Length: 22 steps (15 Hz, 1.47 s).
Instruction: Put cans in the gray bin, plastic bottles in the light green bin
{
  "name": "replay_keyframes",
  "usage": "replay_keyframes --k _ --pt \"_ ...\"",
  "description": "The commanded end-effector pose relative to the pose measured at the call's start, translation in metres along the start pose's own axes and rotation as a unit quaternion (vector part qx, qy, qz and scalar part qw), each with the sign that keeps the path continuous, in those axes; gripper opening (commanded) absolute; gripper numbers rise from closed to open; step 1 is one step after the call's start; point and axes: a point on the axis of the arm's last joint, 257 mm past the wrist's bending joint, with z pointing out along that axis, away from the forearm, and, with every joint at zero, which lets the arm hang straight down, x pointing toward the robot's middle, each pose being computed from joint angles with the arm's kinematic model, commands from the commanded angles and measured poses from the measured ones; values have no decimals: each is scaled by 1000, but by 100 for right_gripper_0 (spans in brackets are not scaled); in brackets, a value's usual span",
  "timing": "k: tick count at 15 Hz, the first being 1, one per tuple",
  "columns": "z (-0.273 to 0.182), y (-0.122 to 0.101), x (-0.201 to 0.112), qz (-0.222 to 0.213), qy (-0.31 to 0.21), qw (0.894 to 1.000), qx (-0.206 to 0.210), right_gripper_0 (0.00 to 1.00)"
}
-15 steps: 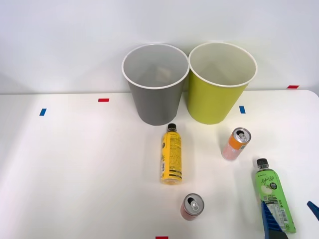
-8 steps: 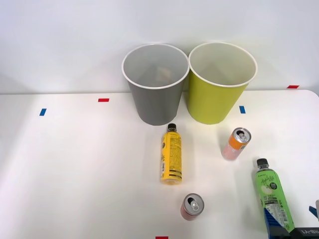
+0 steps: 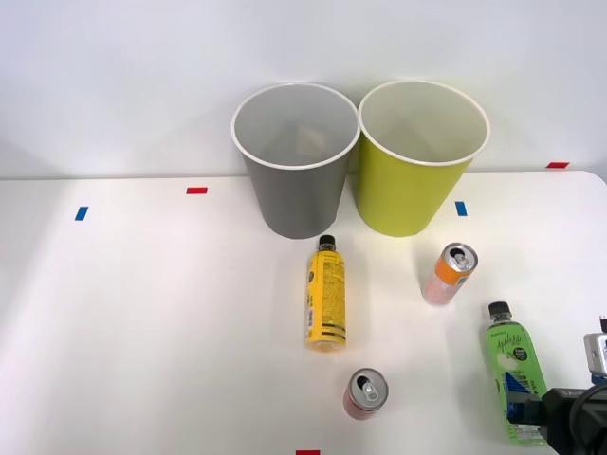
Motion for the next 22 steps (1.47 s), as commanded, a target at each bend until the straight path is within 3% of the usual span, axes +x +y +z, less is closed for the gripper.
replay_keyframes --k 1,3,5,8,12,17,22 --pt "6 4 0 11 38 999 -3 100" --pt "8 17 -3 15 54 998 -13 100" --pt "12 32 -28 17 29 999 -29 100" --pt "32 32 -33 15 31 999 -27 100" --pt "33 23 -30 15 42 999 -14 100" --pt "37 27 -31 18 47 999 -16 100" --pt "48 14 -22 22 69 997 7 100"
